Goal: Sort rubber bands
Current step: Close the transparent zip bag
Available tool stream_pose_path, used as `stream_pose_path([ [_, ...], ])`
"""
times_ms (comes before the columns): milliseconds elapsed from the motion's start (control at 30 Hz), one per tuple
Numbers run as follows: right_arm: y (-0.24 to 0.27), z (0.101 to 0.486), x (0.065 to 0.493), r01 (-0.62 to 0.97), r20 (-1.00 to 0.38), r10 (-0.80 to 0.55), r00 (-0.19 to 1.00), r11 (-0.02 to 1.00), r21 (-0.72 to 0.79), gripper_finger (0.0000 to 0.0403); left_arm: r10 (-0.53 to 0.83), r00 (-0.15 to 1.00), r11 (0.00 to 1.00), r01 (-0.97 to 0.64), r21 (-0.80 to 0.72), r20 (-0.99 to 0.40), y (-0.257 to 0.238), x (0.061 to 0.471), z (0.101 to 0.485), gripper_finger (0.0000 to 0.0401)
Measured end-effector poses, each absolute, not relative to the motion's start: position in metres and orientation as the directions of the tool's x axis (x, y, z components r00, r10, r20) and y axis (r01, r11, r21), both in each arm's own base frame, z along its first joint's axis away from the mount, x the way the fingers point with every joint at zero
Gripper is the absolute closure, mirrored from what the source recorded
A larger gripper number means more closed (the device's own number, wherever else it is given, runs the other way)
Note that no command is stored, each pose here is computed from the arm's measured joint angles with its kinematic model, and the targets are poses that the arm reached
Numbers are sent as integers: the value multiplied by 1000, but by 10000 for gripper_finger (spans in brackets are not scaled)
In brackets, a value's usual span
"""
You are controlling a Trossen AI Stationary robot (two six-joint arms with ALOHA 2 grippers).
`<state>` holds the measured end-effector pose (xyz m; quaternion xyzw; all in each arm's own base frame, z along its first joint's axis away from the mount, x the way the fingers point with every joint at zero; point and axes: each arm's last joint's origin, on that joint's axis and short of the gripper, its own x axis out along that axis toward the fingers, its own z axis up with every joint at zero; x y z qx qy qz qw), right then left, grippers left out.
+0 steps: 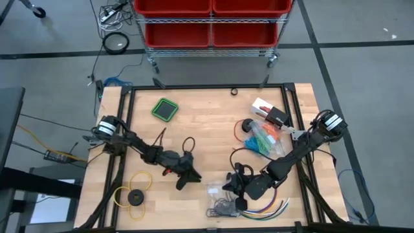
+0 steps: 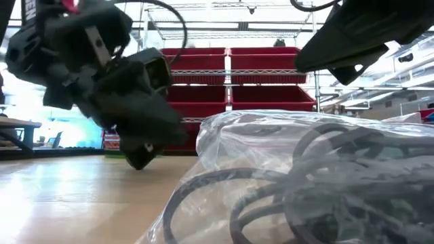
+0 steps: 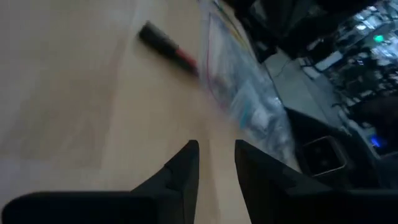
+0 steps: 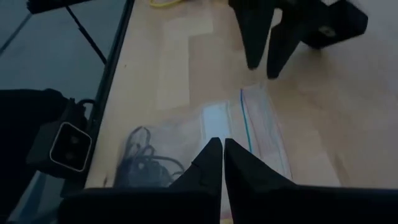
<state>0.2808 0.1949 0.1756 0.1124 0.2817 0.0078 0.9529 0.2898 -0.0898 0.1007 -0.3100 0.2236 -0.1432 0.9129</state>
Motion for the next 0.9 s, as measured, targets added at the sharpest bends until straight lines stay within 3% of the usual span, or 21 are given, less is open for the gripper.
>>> stream_pose_path([
  [67,196,176,280,44,-535,80,841,976,214,394,-388,868,765,116,-633,-311,-92,284,99,290],
  [233,197,176,279,47,-531,73,845,977,209,394,-424,895,712,237,-661,-137,-107,283,116,285],
  [467,197,176,280,50,-525,69,848,977,209,394,-366,896,734,113,-670,-250,-119,282,108,225],
  [700,198,177,280,42,-519,73,852,977,207,394,-338,907,636,23,-771,-252,-122,281,108,139],
  [900,199,179,281,25,-502,80,861,979,201,398,-324,905,606,-26,-795,-276,-123,284,105,119],
])
